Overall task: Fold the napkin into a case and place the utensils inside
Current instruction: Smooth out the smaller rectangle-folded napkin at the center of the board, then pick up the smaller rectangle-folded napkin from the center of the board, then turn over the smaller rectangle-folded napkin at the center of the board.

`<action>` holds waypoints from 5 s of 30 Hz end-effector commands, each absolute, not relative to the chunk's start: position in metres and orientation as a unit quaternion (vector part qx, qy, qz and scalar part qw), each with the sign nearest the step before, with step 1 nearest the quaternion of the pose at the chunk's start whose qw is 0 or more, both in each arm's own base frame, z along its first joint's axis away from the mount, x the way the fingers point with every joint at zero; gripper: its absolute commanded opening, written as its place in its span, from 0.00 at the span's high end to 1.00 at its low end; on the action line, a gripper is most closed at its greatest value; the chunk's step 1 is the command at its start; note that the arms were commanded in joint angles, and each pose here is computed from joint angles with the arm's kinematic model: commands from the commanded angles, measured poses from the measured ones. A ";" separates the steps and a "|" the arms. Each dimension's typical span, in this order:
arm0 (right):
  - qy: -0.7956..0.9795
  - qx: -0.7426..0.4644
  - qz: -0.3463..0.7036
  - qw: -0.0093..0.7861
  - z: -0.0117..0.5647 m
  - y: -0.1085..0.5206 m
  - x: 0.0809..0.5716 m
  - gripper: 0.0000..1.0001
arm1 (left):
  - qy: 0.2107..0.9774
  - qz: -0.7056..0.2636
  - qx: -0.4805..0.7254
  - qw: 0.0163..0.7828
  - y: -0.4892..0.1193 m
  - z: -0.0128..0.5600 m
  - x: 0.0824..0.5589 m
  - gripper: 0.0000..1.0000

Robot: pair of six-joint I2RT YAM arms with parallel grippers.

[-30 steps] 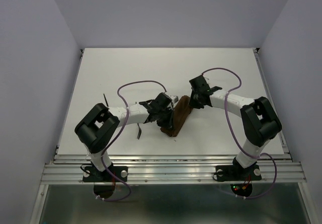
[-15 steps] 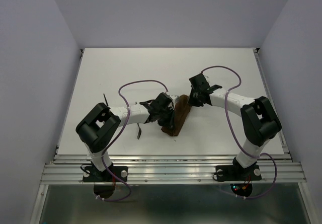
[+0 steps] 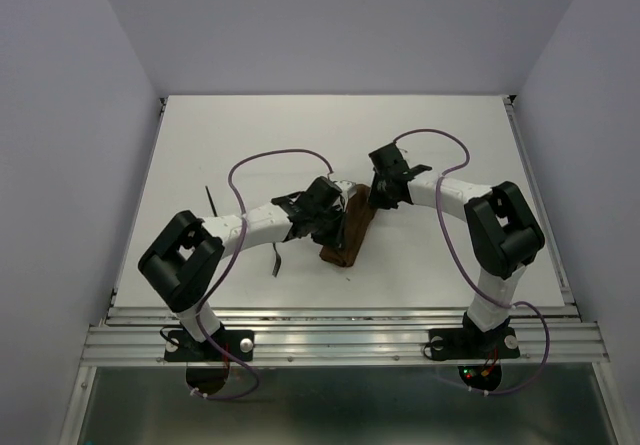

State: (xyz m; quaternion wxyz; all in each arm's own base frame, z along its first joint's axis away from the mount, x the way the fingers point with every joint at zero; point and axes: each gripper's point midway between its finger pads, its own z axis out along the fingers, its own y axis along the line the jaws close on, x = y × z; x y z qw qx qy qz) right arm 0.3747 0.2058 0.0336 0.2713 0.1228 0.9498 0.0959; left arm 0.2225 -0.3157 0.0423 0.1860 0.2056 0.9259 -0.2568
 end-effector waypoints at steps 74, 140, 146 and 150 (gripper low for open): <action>0.927 0.157 0.139 0.312 0.103 0.168 0.367 0.12 | 0.903 -0.129 0.303 0.276 -0.380 0.015 0.246 1.00; 0.885 0.277 0.102 0.359 0.138 0.017 0.319 0.06 | 0.652 -0.742 0.152 0.021 -0.399 0.120 0.231 1.00; 0.896 0.250 0.143 0.338 0.129 0.035 0.317 0.14 | 0.617 -0.778 0.115 0.015 -0.375 0.126 0.226 1.00; 0.892 0.236 0.197 0.330 0.123 0.054 0.313 0.37 | 0.620 -0.777 0.101 0.018 -0.368 0.120 0.228 1.00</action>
